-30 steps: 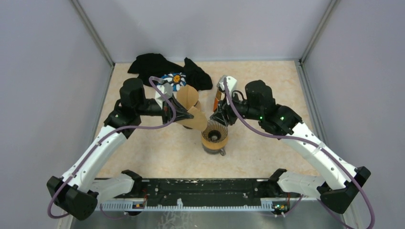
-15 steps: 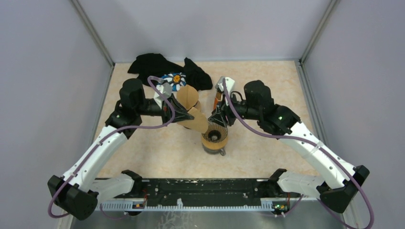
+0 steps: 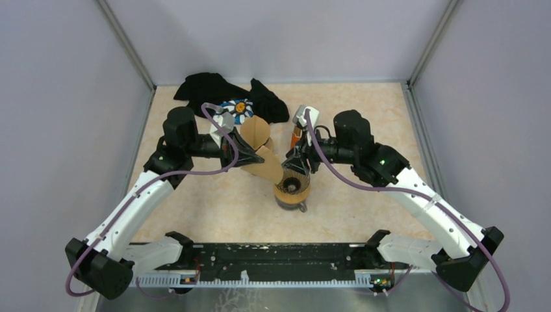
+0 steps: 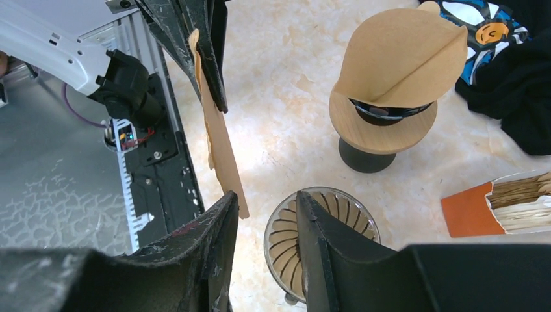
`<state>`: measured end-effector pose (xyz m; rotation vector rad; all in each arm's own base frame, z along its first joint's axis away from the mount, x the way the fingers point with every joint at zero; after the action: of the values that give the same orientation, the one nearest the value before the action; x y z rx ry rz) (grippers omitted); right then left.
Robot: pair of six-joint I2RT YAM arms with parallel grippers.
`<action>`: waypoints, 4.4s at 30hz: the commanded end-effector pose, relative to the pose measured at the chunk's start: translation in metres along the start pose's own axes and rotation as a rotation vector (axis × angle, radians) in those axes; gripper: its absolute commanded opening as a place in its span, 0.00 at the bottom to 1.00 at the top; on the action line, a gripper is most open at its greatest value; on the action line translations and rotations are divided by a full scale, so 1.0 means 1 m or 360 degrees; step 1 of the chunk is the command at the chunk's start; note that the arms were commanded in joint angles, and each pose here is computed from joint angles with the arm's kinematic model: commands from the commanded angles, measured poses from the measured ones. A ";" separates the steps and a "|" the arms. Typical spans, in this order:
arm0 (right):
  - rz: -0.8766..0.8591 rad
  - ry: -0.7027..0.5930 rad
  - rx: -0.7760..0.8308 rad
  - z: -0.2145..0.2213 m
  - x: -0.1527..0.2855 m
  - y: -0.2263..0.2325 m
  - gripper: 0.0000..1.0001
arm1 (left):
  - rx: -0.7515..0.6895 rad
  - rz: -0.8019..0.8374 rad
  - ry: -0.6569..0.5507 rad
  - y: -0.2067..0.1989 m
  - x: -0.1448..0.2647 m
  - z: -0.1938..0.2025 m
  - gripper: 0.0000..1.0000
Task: Place the coffee filter in the dripper
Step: Place the coffee filter in the coffee dripper.
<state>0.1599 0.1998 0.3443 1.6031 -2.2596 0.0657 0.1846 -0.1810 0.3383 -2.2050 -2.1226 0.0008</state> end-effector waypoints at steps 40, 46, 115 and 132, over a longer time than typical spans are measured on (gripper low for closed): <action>0.0022 -0.0331 0.0083 -0.033 0.012 0.006 0.40 | -0.0003 0.0062 -0.0006 0.000 -0.001 0.004 0.00; -0.0025 -0.0316 0.0075 -0.032 0.007 0.006 0.40 | -0.0006 0.0065 -0.0009 0.000 -0.001 0.003 0.00; -0.0081 -0.0293 0.0051 -0.026 0.003 0.008 0.40 | -0.0004 0.0028 -0.0004 0.002 -0.001 0.005 0.00; -0.0072 -0.0306 0.0053 -0.029 0.005 0.008 0.40 | -0.0002 0.0005 0.0014 0.004 -0.001 0.007 0.00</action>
<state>0.1623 0.2088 0.3574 1.6905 -2.3238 -0.0477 0.1867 -0.1821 0.3298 -2.1883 -2.1015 0.0126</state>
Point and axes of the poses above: each gripper's point midway between its finger pads, its own x axis back along the fingers, its own y axis along the line the jaws close on, z = x × y, the point moved 9 cm from there along x, back along the fingers, and after that the axes turned 2 degrees about -x, right-handed, at the moved point
